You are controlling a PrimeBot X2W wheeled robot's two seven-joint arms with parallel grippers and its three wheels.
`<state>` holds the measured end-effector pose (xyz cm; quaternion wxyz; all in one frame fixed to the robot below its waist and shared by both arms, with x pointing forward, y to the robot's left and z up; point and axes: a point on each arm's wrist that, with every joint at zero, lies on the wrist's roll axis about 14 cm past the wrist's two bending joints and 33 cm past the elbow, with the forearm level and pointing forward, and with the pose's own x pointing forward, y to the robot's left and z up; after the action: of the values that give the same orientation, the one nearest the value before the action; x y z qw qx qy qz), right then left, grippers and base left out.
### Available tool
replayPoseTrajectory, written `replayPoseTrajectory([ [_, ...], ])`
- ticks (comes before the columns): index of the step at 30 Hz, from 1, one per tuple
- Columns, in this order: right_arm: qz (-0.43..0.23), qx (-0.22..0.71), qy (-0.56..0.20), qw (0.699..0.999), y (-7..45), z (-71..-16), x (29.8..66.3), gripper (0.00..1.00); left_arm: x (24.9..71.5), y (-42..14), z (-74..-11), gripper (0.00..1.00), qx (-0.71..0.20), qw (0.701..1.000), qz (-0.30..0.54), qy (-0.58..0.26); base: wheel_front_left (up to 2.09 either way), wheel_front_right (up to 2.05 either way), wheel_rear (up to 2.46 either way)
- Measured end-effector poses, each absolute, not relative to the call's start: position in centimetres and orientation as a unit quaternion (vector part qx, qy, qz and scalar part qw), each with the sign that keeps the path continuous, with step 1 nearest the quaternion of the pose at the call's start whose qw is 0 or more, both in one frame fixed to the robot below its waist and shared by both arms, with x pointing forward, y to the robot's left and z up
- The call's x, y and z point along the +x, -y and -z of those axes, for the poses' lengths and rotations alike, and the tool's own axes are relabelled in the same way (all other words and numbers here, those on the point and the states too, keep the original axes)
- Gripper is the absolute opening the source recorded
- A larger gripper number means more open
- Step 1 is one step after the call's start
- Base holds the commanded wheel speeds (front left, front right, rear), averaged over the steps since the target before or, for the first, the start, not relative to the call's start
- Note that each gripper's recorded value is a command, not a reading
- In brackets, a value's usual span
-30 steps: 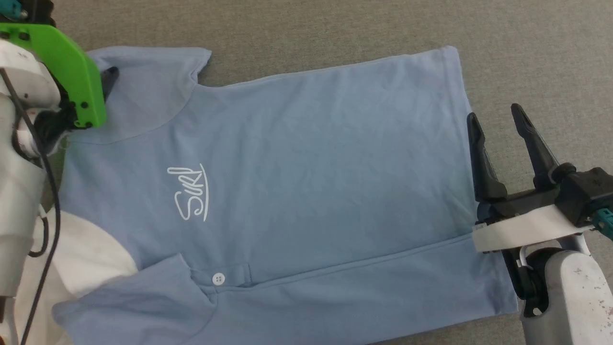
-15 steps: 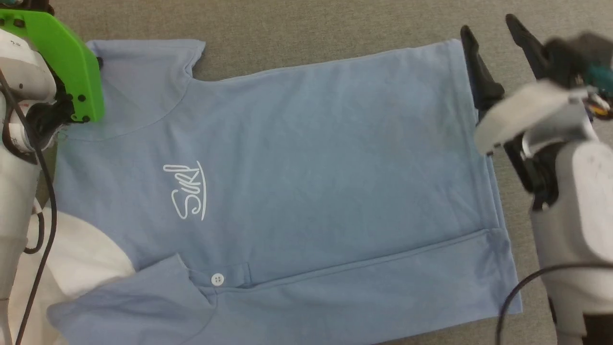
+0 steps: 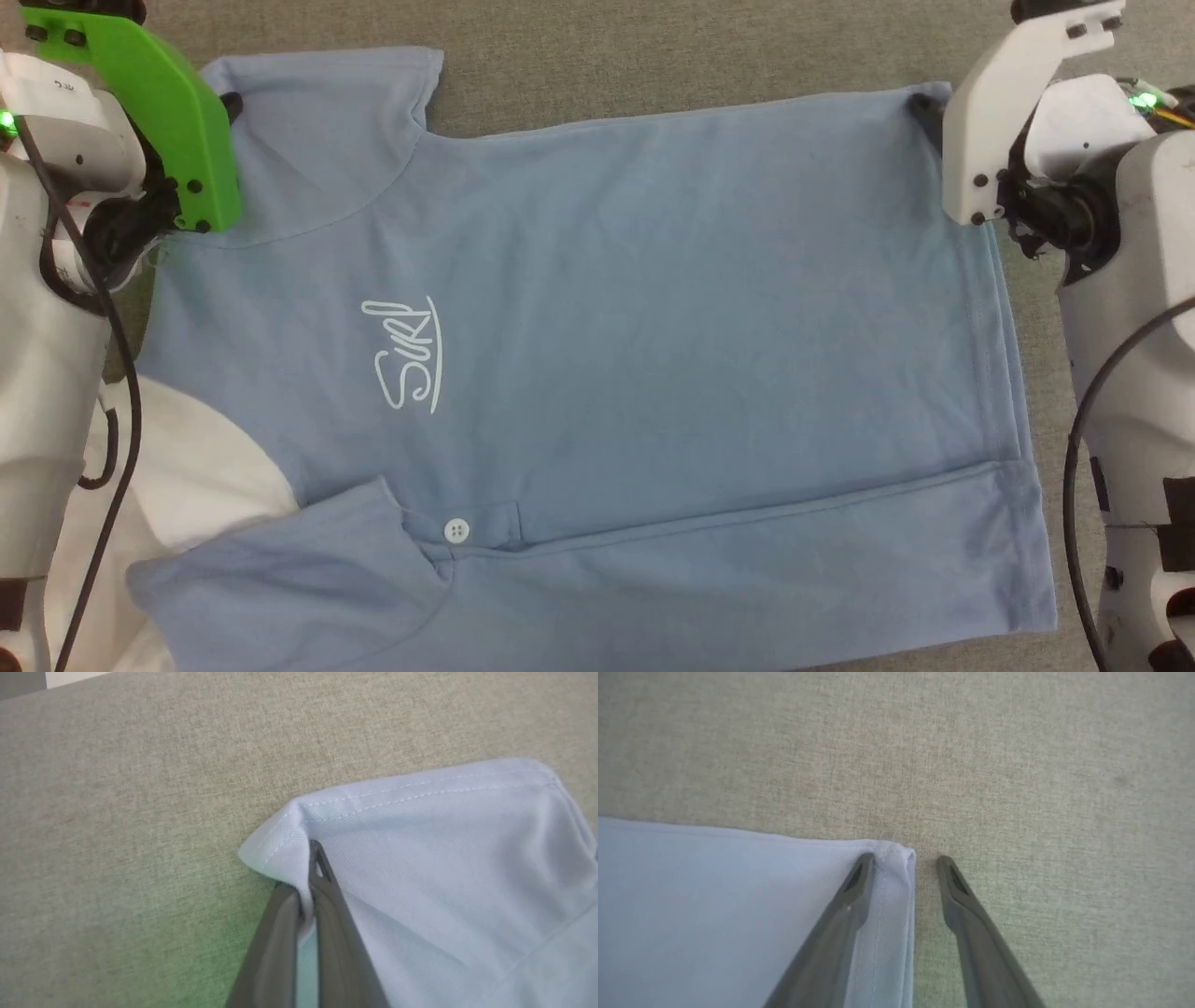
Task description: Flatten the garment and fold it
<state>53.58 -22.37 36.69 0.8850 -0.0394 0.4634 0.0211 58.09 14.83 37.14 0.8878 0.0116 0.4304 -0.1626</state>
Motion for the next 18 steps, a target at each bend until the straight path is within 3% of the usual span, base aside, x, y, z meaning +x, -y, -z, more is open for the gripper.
replayPoseTrajectory([
  [2,-0.026,-0.046,-0.471,0.881,22.0,-37.1,53.5,0.0,58.2,-14.8,-37.5,0.0,0.011,0.892,0.164,-0.421,0.0,0.0,0.0],
  [6,-0.029,-0.059,-0.433,0.899,22.0,-38.4,53.9,0.0,59.0,-14.9,-39.0,0.0,0.021,0.914,0.168,-0.368,0.0,0.0,0.0],
  [12,-0.028,-0.076,-0.293,0.953,22.2,-43.4,55.5,0.0,60.5,-15.2,-44.4,0.0,0.042,0.959,0.168,-0.222,0.0,0.0,0.0],
  [18,-0.035,-0.078,-0.27,0.959,22.1,-44.5,53.7,0.0,58.9,-15.2,-46.7,0.0,0.03,0.968,0.173,-0.177,0.0,0.0,0.0],
])
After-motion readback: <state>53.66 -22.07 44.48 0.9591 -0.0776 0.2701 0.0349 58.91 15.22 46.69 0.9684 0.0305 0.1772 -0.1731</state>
